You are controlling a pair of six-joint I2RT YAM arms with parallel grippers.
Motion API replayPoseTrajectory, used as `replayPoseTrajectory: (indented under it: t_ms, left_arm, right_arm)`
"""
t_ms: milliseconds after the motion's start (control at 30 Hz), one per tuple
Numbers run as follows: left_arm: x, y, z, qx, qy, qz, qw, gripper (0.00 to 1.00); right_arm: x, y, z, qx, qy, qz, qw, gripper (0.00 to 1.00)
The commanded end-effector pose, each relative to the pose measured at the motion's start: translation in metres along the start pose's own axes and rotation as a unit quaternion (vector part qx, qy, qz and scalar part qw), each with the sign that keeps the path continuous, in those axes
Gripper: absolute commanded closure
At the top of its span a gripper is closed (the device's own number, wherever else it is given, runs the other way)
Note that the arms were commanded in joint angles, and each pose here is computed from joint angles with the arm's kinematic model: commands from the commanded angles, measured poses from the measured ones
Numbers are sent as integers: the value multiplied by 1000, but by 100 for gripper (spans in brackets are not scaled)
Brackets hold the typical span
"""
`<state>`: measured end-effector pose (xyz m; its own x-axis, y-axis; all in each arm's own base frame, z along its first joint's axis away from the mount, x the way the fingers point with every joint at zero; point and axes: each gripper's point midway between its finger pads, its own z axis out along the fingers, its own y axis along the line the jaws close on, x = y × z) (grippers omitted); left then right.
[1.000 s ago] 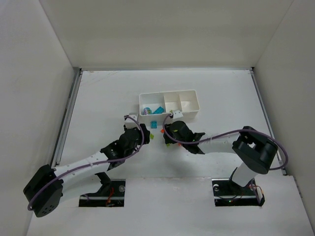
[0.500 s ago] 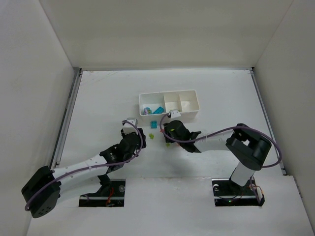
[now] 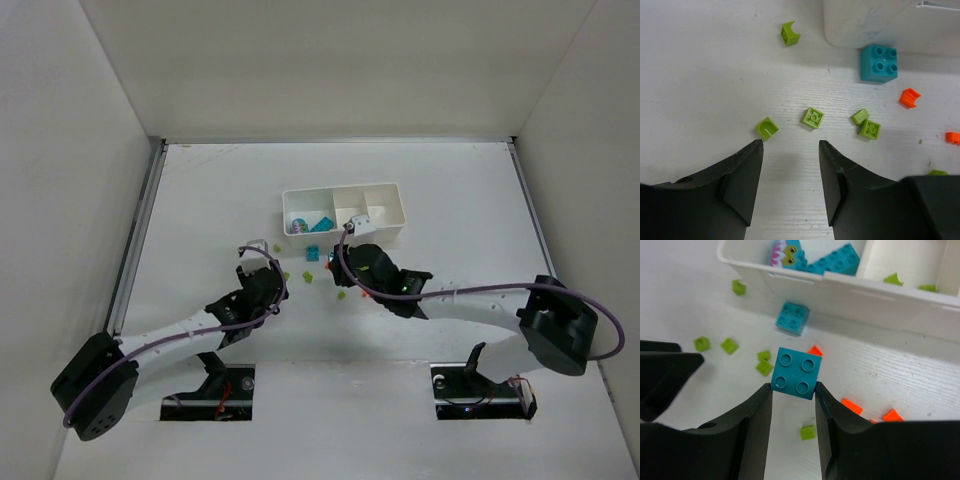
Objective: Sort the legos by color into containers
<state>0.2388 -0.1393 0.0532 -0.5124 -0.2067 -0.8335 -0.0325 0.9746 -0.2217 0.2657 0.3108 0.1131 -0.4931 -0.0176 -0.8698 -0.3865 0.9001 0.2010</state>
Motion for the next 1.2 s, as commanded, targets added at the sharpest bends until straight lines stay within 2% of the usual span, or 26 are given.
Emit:
replayPoseTrajectory:
  t_ms: [0,133,400,500,600,667,733,1167]
  left_arm:
    - [-3,3,4,-7,-8,-23,1000,54]
    - [-4,4,6,-10,-11,-33,999,54]
    - [-8,8,17,-28,-12,-45,999,58]
    - [-6,13,20,-39,-9,-52,998,59]
    - [-4,15,22,-47,-4,-59,997,59]
    - [-1,17,23,-52,1,-61,997,60]
    - [1,17,24,-54,3,-68,996,62]
    - [13,23,37,-81,12,-74,994,66]
  right_arm:
    - [-39,16,-13,-18,-38,12,999,72]
    - [-73,33,-5,-44,-61,11,997,72]
    - [-109,32,61,-28,-74,22,997,69]
    - [-121,30,76,-22,-82,31,996,63]
    - [-130,33,79,-27,-89,32,995,50]
    - [-131,34,78,-29,-89,31,995,42]
    - [-128,33,74,-30,-88,30,995,39]
    - [-83,17,38,-30,-75,27,996,40]
